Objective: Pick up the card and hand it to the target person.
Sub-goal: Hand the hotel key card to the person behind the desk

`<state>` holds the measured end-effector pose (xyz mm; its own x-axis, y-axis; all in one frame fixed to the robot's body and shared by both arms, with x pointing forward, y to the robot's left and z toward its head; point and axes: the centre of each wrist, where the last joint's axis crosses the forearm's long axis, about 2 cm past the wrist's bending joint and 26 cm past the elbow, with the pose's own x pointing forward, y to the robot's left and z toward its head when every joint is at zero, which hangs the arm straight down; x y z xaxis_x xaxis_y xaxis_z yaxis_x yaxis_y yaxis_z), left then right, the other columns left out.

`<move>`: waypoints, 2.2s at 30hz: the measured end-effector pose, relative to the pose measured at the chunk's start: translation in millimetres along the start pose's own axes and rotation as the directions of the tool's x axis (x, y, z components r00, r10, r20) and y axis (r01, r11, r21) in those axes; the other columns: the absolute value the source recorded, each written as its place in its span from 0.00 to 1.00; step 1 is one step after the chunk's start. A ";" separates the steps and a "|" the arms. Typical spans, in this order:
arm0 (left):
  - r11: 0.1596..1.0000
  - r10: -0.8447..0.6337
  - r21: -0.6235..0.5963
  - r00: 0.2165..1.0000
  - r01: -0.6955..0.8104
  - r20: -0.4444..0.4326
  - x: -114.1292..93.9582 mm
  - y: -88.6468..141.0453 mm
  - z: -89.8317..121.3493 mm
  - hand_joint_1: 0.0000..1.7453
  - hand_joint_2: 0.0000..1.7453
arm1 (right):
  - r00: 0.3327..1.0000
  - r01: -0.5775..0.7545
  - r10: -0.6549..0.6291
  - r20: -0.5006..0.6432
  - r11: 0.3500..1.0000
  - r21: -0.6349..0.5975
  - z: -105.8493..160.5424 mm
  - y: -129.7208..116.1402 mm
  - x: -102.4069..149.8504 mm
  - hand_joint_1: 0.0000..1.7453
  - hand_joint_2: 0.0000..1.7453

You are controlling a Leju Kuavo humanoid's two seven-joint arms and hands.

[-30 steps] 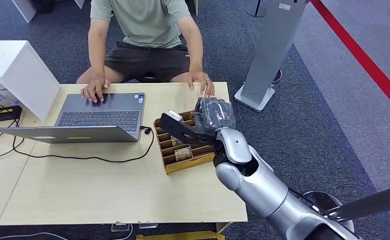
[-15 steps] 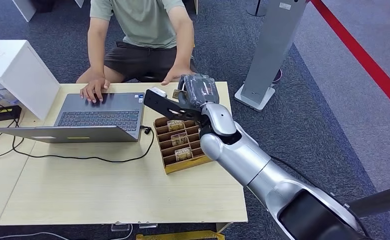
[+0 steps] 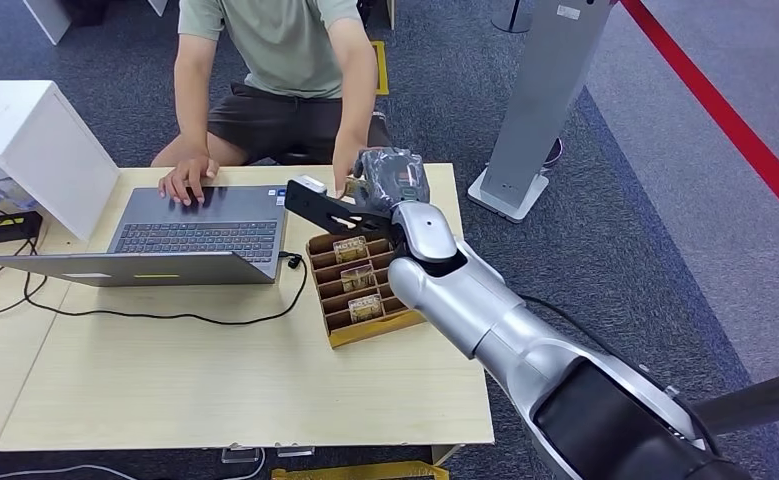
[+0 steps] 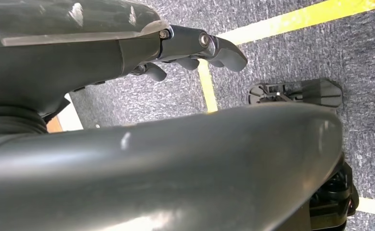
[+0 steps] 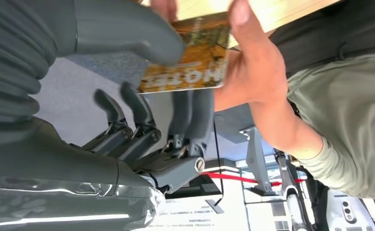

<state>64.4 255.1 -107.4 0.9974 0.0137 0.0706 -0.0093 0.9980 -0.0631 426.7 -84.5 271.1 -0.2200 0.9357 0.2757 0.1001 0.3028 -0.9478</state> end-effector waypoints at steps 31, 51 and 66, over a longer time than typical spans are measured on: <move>0.984 0.169 -0.066 0.985 -0.167 0.019 -7.8 0.0 -0.6 0.00 0.00 | 0.835 0.551 -0.551 0.014 0.835 0.005 104.4 57.3 -69.2 0.00 1.00; 0.978 0.209 -0.045 0.970 -0.205 0.127 -7.5 8.7 -0.6 0.00 0.00 | 0.591 0.807 -0.806 0.030 0.591 -0.020 242.2 83.4 -126.4 0.00 1.00; 0.967 0.244 -0.104 0.963 -0.232 0.114 -5.7 7.9 -0.4 0.00 0.00 | 0.574 0.818 -0.818 0.035 0.575 -0.005 247.8 88.6 -124.5 0.00 1.00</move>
<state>58.7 262.8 -108.7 0.9502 0.2637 0.1664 -0.2334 0.9554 -0.1812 222.5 -219.0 113.1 -0.2424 0.2833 0.9279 -0.1177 0.9407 -0.3180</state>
